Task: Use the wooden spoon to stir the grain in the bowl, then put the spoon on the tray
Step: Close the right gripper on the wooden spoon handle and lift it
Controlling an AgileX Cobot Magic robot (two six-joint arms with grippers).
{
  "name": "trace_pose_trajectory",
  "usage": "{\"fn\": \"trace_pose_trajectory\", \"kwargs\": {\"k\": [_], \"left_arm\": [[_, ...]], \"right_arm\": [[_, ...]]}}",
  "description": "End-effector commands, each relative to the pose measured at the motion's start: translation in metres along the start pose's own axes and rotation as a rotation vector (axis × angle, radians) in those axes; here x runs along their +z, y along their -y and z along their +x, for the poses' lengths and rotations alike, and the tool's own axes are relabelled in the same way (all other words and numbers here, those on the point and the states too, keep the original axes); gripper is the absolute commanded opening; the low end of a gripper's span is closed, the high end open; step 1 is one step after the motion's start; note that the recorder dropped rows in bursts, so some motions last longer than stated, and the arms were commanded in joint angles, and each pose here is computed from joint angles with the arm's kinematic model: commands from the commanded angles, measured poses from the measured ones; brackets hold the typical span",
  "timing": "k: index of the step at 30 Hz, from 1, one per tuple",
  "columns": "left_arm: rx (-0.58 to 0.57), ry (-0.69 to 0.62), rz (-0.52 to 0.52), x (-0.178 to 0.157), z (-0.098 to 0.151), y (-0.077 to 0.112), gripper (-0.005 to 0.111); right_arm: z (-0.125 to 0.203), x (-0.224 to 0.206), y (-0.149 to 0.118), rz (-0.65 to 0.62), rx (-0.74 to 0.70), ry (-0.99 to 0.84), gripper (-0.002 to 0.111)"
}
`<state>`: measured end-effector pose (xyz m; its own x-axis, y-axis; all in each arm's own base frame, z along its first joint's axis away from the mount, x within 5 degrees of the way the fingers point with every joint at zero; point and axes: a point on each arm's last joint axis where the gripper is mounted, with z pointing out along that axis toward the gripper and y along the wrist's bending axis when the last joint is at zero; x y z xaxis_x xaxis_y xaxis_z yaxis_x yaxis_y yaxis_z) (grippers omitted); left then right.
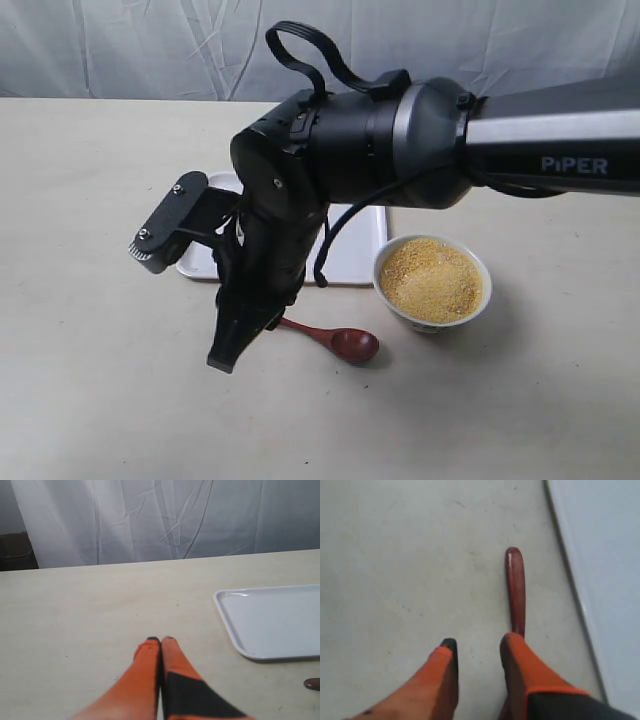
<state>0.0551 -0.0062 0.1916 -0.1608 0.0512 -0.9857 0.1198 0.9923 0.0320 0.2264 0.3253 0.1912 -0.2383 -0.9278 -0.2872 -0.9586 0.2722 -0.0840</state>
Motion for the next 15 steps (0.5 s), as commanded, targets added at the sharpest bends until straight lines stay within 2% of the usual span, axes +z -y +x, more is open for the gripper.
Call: {"fn": "trace_pose_trajectory", "kwargs": {"k": [1,4,6,12,15], "left_arm": [[-0.003,0.011,0.000,0.000,0.000,0.000,0.000],[-0.003,0.011,0.000,0.000,0.000,0.000,0.000],[-0.003,0.011,0.000,0.000,0.000,0.000,0.000],[-0.003,0.011,0.000,0.000,0.000,0.000,0.000],[-0.003,0.011,0.000,0.000,0.000,0.000,0.000]], "right_arm": [[0.000,0.014,0.005,0.031,-0.010,-0.018,0.032],[0.003,0.033,0.009,0.063,0.000,-0.058,0.037],[0.004,0.039,0.015,0.110,0.032,-0.059,0.045],[0.019,0.059,0.036,0.061,0.161,-0.100,0.046],[0.021,0.059,0.039,0.060,0.170,-0.099,0.046]]}}
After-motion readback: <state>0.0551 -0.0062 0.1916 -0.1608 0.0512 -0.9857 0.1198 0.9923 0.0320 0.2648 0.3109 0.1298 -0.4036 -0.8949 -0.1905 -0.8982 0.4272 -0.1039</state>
